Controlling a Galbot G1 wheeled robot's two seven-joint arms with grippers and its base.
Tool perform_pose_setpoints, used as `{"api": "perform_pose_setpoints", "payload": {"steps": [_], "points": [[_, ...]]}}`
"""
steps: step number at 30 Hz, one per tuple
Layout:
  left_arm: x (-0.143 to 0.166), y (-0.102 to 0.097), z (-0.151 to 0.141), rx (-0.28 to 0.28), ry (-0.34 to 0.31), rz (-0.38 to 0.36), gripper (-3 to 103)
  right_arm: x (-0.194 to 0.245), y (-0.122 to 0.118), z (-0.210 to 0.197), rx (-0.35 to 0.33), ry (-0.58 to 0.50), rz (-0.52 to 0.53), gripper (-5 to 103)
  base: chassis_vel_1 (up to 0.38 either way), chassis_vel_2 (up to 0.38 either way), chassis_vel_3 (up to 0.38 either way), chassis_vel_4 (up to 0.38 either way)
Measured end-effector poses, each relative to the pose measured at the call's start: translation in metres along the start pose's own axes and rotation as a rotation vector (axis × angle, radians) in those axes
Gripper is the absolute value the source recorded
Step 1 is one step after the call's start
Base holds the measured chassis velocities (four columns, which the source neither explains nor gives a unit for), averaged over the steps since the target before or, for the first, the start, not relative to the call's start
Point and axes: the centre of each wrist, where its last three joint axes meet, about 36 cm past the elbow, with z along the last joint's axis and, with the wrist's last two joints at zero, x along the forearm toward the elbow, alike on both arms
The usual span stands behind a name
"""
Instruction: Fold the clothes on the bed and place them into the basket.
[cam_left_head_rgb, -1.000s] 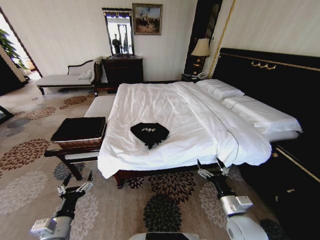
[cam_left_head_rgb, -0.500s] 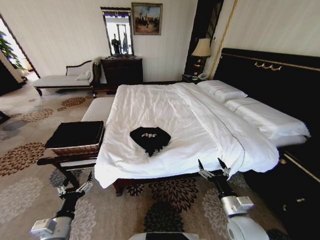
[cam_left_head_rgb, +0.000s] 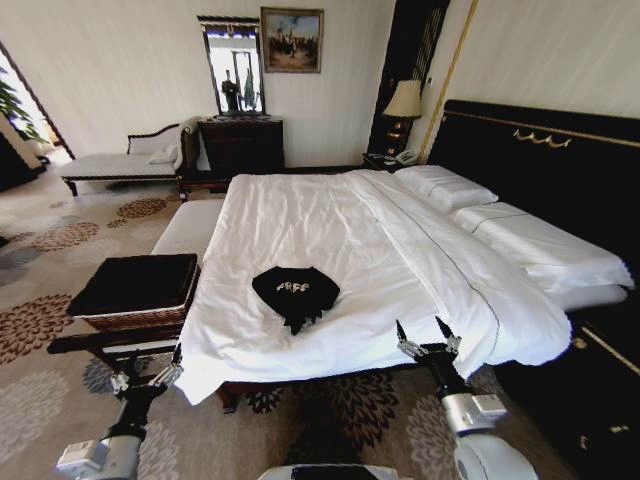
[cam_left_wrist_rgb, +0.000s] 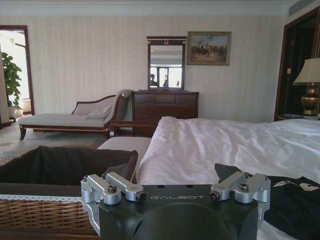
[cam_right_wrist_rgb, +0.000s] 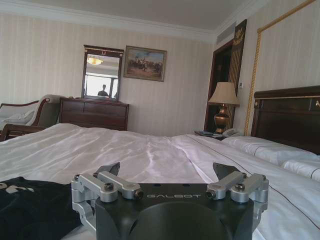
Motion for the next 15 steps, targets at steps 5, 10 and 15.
{"api": "perform_pose_setpoints", "payload": {"steps": [5, 10, 15], "points": [[-0.0002, 0.0007, 0.0011, 0.000, 0.002, -0.001, 99, 0.0009, -0.0007, 0.0009, 0.010, -0.008, 0.002, 100, -0.246, 0.028, 0.250, -0.054], [-0.0006, 0.0007, 0.0011, 0.001, 0.001, -0.001, 99, 0.0008, -0.0005, 0.0013, 0.010, -0.011, 0.005, 100, -0.113, 0.073, 0.100, -0.085], [-0.0008, 0.0005, 0.0017, 0.002, 0.002, -0.001, 99, 0.0009, -0.0003, 0.0025, 0.008, -0.012, 0.008, 100, -0.021, 0.086, 0.022, -0.085]]}}
